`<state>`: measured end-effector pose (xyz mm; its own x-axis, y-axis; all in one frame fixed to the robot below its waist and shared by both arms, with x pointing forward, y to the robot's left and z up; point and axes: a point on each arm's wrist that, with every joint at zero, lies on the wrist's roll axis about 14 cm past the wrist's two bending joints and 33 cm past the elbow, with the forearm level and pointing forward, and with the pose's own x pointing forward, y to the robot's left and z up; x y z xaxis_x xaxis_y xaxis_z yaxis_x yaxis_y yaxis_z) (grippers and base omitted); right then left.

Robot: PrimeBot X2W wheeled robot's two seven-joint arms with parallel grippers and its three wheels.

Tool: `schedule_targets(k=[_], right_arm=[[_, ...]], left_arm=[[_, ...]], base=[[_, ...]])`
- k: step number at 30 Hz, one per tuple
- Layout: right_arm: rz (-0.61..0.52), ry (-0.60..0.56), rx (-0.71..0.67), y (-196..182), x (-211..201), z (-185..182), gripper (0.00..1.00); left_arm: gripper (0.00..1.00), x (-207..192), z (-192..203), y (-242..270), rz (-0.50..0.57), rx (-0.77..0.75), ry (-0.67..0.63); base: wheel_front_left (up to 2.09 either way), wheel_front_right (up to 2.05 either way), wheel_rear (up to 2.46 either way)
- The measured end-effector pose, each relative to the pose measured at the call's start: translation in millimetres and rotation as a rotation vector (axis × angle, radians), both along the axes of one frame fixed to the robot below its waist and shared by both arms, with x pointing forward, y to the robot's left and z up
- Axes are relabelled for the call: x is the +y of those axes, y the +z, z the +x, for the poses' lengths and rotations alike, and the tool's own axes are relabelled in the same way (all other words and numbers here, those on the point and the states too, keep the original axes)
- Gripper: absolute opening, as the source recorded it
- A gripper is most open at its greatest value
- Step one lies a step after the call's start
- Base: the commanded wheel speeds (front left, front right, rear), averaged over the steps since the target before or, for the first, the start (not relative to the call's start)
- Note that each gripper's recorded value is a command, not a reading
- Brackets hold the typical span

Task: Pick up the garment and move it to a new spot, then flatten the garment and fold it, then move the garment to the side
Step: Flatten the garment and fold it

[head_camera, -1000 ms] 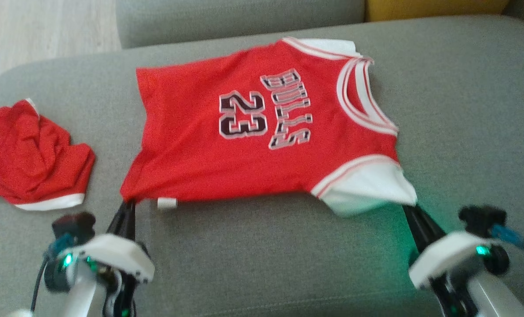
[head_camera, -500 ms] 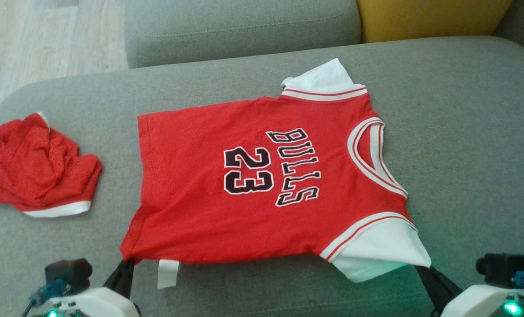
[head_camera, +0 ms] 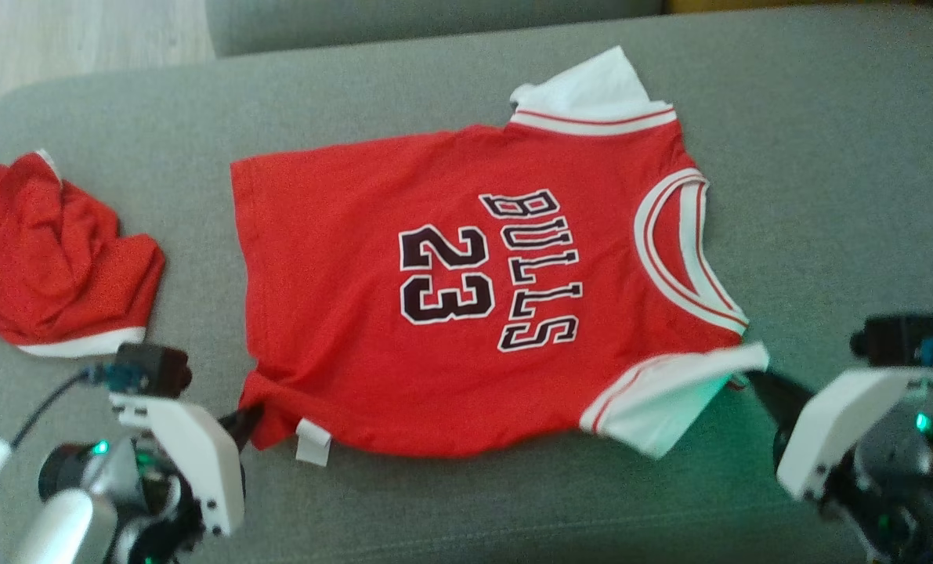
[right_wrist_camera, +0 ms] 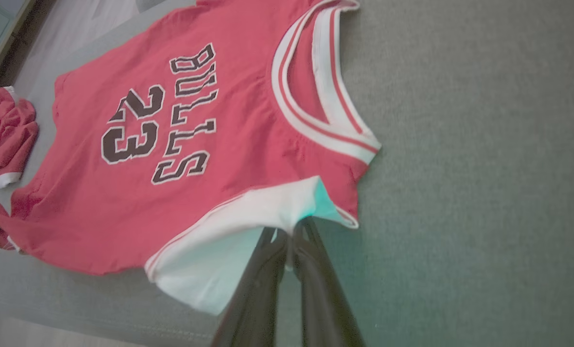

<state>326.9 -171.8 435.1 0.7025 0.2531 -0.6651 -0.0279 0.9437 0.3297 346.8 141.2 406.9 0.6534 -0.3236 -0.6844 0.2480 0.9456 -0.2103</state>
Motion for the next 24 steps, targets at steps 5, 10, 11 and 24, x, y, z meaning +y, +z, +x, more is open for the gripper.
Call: schedule_targets(k=[5,10,11,24], right_arm=[[0.008,-0.005,-0.046,5.7,-4.1,43.8,0.00],[0.032,-0.024,-0.072,2.7,-5.1,86.5,0.00],[0.037,-0.026,-0.071,0.2,-4.6,92.0,0.00],[0.025,-0.061,-0.404,15.0,7.1,131.8,1.00]], left_arm=[[0.00,-2.6,21.3,-7.0,-0.048,0.074,-0.010],[0.00,0.8,53.1,-7.4,-0.060,0.062,0.007],[0.00,0.9,58.2,-7.6,-0.065,0.056,0.012],[1.00,10.7,103.0,10.4,-0.116,-0.257,0.197]], base=[[0.00,0.00,0.00],[0.00,0.00,0.00],[0.00,0.00,0.00],[0.00,0.00,0.00]])
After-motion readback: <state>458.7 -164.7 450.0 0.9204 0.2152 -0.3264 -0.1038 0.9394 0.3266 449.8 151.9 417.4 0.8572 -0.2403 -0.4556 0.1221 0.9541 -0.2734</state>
